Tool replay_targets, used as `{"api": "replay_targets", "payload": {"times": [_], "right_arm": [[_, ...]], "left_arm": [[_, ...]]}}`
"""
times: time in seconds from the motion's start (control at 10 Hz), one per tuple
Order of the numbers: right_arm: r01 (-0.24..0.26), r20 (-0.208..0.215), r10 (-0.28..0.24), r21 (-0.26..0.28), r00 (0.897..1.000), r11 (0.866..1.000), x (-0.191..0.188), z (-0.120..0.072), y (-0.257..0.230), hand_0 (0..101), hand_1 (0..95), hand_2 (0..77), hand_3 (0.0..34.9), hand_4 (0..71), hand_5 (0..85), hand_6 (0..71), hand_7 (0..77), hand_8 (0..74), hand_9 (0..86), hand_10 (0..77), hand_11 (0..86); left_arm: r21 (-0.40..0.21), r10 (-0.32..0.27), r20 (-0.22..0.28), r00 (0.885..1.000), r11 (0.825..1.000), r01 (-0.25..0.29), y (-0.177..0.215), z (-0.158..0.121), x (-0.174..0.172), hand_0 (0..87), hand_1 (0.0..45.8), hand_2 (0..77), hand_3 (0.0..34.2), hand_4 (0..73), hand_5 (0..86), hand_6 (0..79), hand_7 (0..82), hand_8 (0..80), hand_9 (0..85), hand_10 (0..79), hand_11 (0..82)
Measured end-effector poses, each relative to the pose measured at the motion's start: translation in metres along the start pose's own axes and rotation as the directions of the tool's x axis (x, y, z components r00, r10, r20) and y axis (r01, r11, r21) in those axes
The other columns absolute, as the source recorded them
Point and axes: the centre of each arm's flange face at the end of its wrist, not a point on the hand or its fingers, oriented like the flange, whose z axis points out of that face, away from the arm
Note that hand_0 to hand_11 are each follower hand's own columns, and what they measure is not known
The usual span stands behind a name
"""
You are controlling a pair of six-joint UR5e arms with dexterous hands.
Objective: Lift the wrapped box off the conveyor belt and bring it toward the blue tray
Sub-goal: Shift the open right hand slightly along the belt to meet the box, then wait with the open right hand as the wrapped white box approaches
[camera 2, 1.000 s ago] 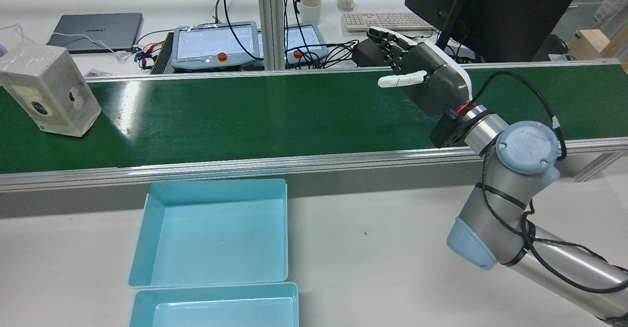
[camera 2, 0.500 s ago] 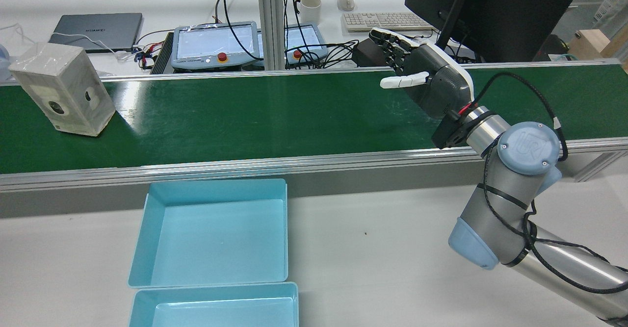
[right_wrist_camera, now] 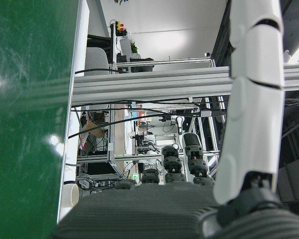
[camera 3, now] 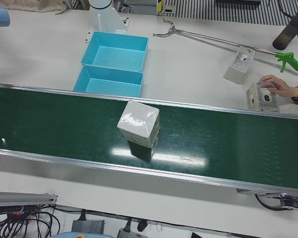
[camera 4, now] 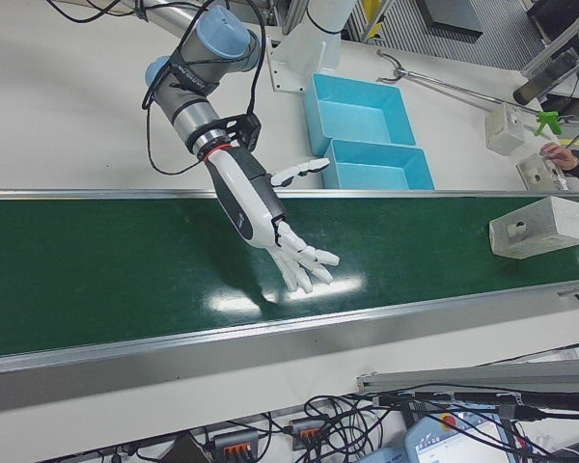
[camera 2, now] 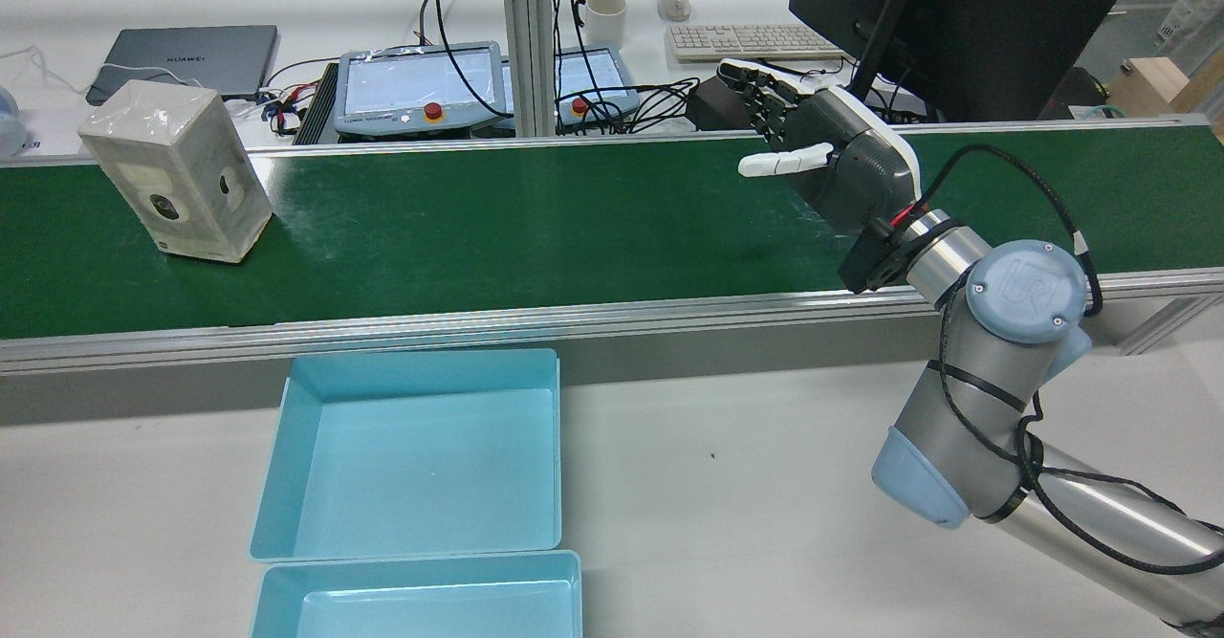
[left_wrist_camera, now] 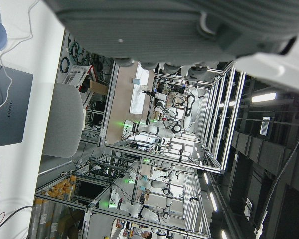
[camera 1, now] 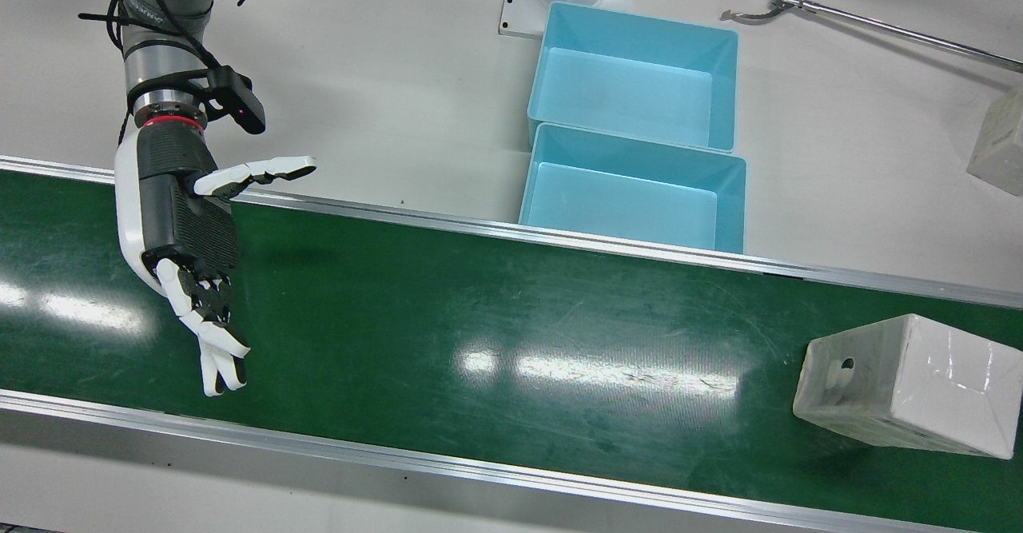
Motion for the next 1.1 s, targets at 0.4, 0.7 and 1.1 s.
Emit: {"api": "replay_targets", "payload": {"times": [0.4, 0.7, 1.1], "right_arm": [[-0.001, -0.004, 0.001, 0.002, 1.0, 1.0, 0.004, 0.0, -0.001, 47, 14.2, 10.4, 0.0, 9.8, 17.5, 3.3, 2.7, 1.6, 4.9, 0.0, 1.1], [-0.005, -0.01, 0.005, 0.003, 1.0, 1.0, 0.009, -0.001, -0.001, 47, 14.2, 10.4, 0.0, 9.8, 17.5, 3.3, 3.8, 1.1, 4.9, 0.0, 1.1], [0.001, -0.008, 0.0, 0.033, 1.0, 0.999, 0.016, 0.002, -0.016, 47, 12.5, 10.9, 0.0, 9.3, 19.1, 3.3, 3.3, 1.6, 3.8, 0.0, 1.1]], "left_arm": [[0.0, 0.0, 0.0, 1.0, 1.0, 0.0, 0.0, 0.0, 0.0, 0.0, 0.0, 1.1, 0.0, 0.0, 1.1, 0.5, 0.5, 0.5, 0.5, 0.5, 0.5], [0.0, 0.0, 0.0, 1.0, 1.0, 0.0, 0.0, 0.0, 0.0, 0.0, 0.0, 0.5, 0.0, 0.0, 1.1, 0.5, 0.5, 0.5, 0.0, 0.5, 0.5], [0.0, 0.0, 0.0, 1.0, 1.0, 0.0, 0.0, 0.0, 0.0, 0.0, 0.0, 1.1, 0.0, 0.0, 1.1, 0.5, 0.5, 0.5, 0.5, 0.0, 0.5]]}}
